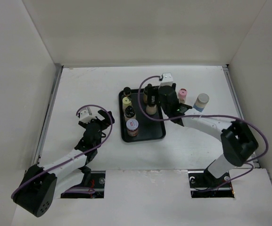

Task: Organize the condiment bottles

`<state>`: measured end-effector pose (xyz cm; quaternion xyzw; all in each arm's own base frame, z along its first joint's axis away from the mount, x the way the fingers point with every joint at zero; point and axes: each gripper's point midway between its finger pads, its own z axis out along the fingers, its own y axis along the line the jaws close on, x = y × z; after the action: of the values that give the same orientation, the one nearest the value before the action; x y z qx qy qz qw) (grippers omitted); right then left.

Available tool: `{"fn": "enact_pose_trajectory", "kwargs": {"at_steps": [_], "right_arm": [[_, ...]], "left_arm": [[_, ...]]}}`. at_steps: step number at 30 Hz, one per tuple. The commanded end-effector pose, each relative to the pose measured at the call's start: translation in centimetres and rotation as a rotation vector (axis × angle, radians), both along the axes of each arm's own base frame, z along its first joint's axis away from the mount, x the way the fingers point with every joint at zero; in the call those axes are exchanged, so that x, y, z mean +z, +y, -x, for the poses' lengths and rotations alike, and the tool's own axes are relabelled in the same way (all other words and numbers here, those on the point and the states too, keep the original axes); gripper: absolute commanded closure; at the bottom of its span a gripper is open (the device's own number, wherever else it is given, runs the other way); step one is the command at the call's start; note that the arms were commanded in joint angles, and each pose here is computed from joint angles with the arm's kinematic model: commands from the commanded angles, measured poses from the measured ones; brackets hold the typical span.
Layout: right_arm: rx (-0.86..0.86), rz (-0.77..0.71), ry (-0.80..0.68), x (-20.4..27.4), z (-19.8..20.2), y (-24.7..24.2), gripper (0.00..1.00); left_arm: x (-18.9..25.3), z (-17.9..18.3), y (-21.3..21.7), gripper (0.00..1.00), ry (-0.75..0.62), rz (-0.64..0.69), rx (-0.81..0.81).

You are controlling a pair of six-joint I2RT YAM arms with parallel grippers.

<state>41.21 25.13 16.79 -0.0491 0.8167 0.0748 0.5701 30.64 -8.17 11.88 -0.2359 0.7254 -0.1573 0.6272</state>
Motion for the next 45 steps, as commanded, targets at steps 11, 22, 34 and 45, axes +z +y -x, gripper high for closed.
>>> {"fn": "enact_pose_trajectory", "kwargs": {"at_steps": [11, 22, 34, 45], "right_arm": [[-0.447, -0.022, -0.012, 1.1, -5.5, -14.5, 0.06], [-0.507, 0.012, 0.091, -3.1, -7.0, -17.0, 0.16], [-0.47, -0.086, -0.042, 3.0, -3.9, -15.8, 0.55], [-0.179, -0.114, 0.035, 1.6, 5.7, -6.9, 0.55]], "left_arm": [[1.4, -0.4, -0.7, 0.0, -0.051, 0.042, -0.019], [0.9, -0.6, -0.6, 0.0, -0.036, 0.038, -0.017], [1.0, -0.7, -0.4, 0.0, -0.038, 0.04, -0.006], [1.2, -0.7, -0.7, 0.0, -0.042, 0.045, -0.012]]}}
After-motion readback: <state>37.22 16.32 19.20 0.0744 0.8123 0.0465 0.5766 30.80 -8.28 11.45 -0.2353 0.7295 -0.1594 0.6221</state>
